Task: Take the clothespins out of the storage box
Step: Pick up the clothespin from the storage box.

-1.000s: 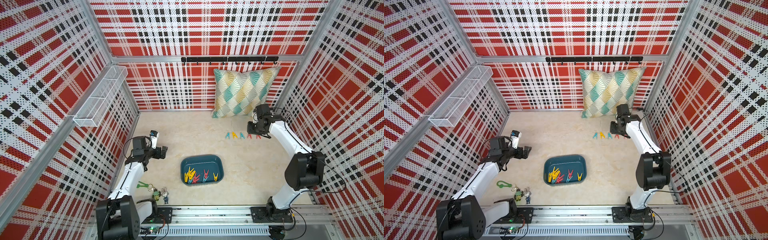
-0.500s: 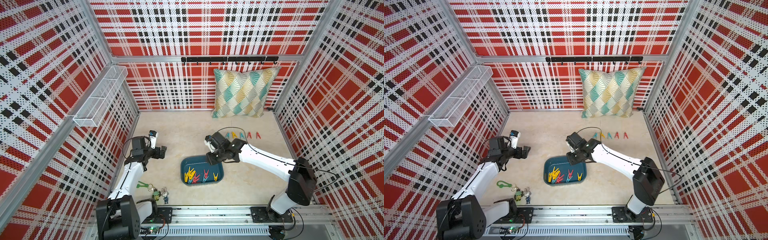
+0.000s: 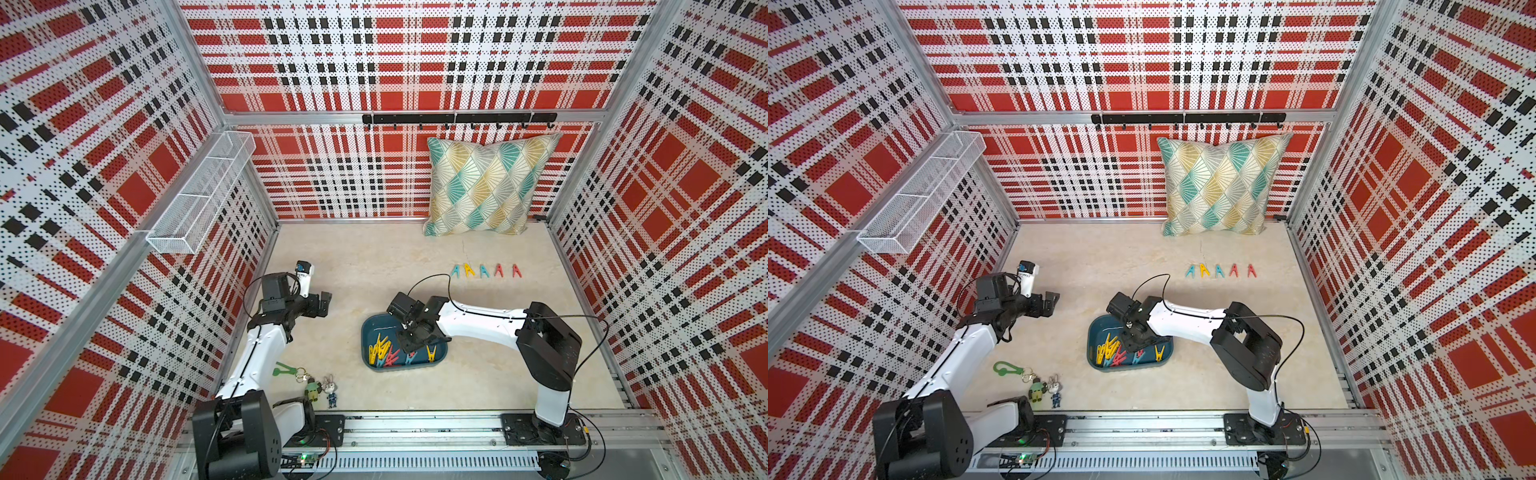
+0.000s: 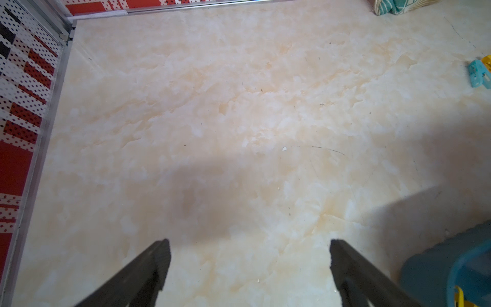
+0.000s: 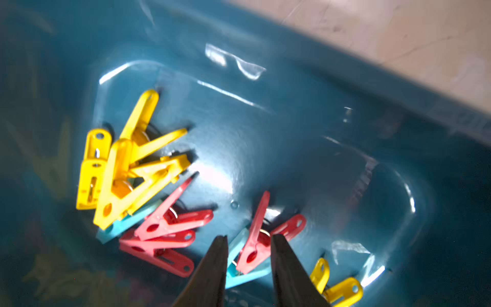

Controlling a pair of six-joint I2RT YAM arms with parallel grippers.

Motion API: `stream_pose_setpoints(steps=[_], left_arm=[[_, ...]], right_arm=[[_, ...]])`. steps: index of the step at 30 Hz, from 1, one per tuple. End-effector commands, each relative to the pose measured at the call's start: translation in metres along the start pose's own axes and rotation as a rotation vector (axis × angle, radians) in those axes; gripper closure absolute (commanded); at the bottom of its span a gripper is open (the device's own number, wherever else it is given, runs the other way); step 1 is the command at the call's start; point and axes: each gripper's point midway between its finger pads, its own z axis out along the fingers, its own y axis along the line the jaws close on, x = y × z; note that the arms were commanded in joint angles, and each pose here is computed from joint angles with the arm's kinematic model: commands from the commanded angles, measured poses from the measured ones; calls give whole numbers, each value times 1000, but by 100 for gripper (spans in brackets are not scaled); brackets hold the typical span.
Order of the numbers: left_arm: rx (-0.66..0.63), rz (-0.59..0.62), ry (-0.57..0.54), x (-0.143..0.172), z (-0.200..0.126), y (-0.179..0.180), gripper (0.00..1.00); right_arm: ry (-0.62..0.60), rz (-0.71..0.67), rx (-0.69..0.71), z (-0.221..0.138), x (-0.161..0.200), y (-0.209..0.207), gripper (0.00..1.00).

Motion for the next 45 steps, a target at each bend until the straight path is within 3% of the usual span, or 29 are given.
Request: stream_pose_setpoints(steps=[1, 14, 22, 31, 45], left_arm=[[-9, 11, -28, -10, -5, 4, 1], [-11, 9, -34, -12, -6, 4, 1], [-9, 11, -34, -12, -6, 3, 1], [-14, 11, -37, -13, -7, 4, 1], [-12, 11, -37, -13, -7, 4, 1]], right_arm=[[-18, 10, 27, 5, -6, 0, 66], [22, -1, 57, 25, 2, -3, 70], [3, -14, 72, 23, -7, 1, 89], [-127, -17, 57, -20, -36, 6, 100], [-284, -14, 24, -93, -62, 6, 100]])
